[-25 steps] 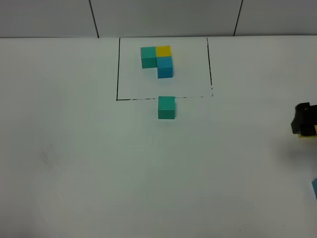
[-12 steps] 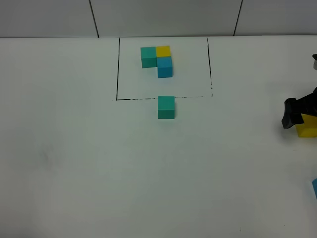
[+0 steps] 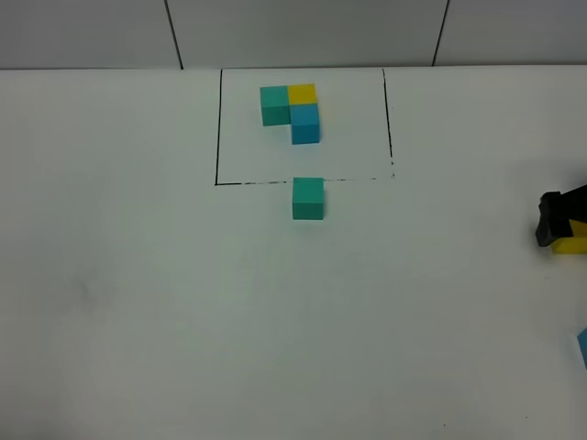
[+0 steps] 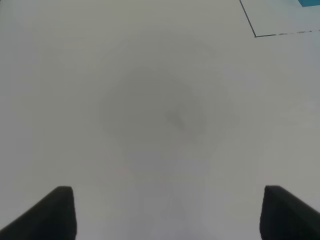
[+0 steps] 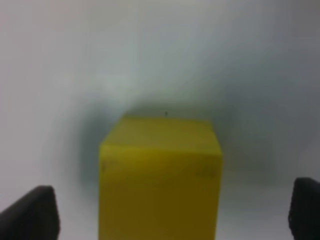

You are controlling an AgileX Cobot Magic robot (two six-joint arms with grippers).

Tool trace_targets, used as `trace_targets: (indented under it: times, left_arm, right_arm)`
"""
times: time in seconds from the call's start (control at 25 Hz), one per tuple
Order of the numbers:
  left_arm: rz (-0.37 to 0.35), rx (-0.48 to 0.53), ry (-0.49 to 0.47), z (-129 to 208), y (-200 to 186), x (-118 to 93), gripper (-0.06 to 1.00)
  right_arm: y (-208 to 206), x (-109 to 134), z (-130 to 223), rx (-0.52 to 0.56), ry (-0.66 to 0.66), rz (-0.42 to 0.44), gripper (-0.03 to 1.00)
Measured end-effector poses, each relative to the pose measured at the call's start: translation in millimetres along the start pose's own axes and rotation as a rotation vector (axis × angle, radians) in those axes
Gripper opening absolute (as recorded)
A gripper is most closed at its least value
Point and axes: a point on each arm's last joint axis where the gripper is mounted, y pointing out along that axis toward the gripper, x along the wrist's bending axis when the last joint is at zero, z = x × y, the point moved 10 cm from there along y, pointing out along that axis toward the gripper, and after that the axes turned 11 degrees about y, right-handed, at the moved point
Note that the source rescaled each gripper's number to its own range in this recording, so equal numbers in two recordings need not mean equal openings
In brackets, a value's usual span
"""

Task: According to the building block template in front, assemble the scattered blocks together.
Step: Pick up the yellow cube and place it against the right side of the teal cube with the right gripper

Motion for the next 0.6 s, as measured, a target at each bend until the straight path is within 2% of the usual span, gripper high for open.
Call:
trace_targets:
  times: [0.08, 0.12, 0.2, 0.24, 0.28, 0.44, 0.52, 0.6]
  left_arm:
    - [0.000, 0.000, 0.000, 0, 0, 0, 0.72]
    - [0.000, 0.000, 0.000, 0, 0, 0, 0.72]
    - [0.000, 0.000, 0.000, 0, 0, 0, 0.72]
    - [0.000, 0.000, 0.000, 0, 0, 0, 0.72]
    - [0.000, 0.000, 0.000, 0, 0, 0, 0.72]
    - [0.000, 0.000, 0.000, 0, 0, 0, 0.72]
    - [0.000, 0.000, 0.000, 0, 0, 0, 0.72]
    - [0.000, 0.000, 0.000, 0, 0, 0, 0.72]
  right_arm:
    - [4, 0, 1, 0.006, 0.001, 0.000, 0.70]
    - [5, -1, 0, 0.003, 0.001, 0.001, 0.59]
    - [6, -1, -1, -0.004, 0.001, 0.002, 0.31]
    - [6, -1, -2, -0.006, 0.001, 0.003, 0.11]
    - [6, -1, -3, -0.008, 0.003, 0.002, 0.01]
    - [0, 6, -8, 0.007, -0.044, 0.000, 0.02]
    - [-8, 25, -19, -0.002, -0.155, -0.004, 0.02]
    - [-16, 56, -27, -0.013, -0.337, -0.015, 0.02]
